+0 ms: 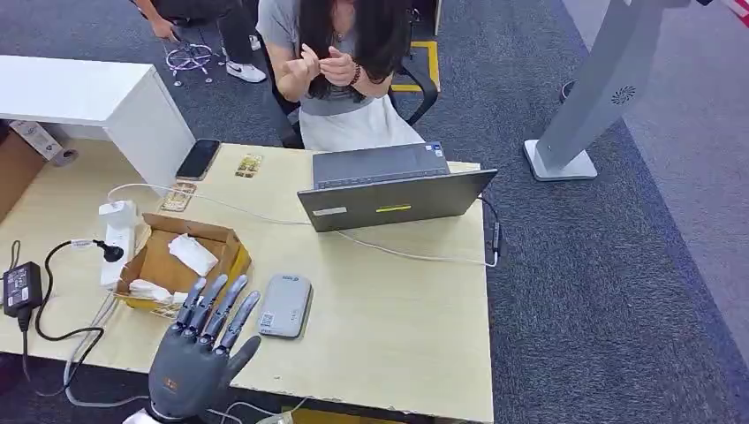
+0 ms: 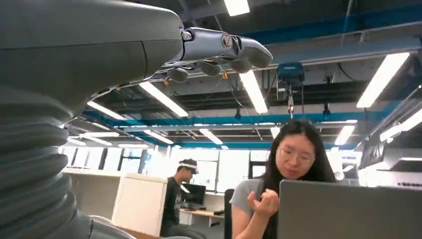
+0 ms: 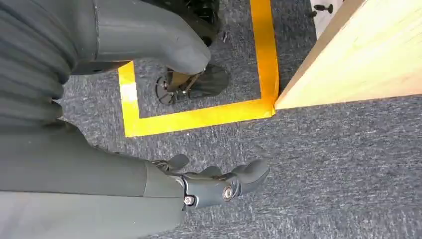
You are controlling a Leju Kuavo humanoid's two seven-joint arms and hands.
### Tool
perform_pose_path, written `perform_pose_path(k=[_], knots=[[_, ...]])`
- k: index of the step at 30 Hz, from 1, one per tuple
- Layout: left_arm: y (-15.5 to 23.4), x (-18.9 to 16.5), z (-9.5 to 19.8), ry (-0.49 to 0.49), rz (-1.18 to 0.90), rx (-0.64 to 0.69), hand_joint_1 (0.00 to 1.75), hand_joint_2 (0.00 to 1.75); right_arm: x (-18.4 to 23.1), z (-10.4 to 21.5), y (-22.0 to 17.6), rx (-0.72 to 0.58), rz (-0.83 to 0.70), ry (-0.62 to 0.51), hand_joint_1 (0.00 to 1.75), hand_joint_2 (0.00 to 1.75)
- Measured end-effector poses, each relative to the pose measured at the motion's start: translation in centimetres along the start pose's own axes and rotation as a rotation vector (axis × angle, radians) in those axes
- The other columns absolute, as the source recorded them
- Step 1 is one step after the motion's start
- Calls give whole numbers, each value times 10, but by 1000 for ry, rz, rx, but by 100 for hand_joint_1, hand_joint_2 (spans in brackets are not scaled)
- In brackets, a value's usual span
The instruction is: Pass the card to the sensor for recognition and then transmit it.
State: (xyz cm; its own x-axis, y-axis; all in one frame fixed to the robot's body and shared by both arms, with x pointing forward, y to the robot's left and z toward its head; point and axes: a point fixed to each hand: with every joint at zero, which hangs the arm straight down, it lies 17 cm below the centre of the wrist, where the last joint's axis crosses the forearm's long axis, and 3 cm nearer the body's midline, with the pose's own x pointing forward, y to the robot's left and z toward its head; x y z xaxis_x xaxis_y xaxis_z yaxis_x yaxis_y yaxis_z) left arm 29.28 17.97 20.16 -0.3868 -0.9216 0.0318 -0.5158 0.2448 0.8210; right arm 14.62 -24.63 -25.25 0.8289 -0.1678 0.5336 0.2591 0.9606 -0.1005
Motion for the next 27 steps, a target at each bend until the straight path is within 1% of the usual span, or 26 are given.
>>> perform_pose_path(k=[5,7,12,15,19,23,27], knots=[[-5,-3,8,9,-3,-30,0,175,0,0,-1,-2,-4,0,0,175],[-15,-11,15,40,-7,-90,0,175,0,0,-1,-5,-8,2,0,175],[-46,-40,52,135,-31,-292,0,175,-2,0,-4,-16,-19,10,0,175],[-59,-54,71,170,-38,-378,0,175,-2,0,-4,-15,-20,11,0,175],[-64,-66,84,208,-54,-423,0,175,-3,0,-5,-15,-14,11,0,175],[-71,-86,92,250,-85,-456,0,175,-5,0,-4,-12,7,21,0,175],[-76,-104,93,270,-95,-445,0,175,-5,0,-3,-5,21,22,0,175]])
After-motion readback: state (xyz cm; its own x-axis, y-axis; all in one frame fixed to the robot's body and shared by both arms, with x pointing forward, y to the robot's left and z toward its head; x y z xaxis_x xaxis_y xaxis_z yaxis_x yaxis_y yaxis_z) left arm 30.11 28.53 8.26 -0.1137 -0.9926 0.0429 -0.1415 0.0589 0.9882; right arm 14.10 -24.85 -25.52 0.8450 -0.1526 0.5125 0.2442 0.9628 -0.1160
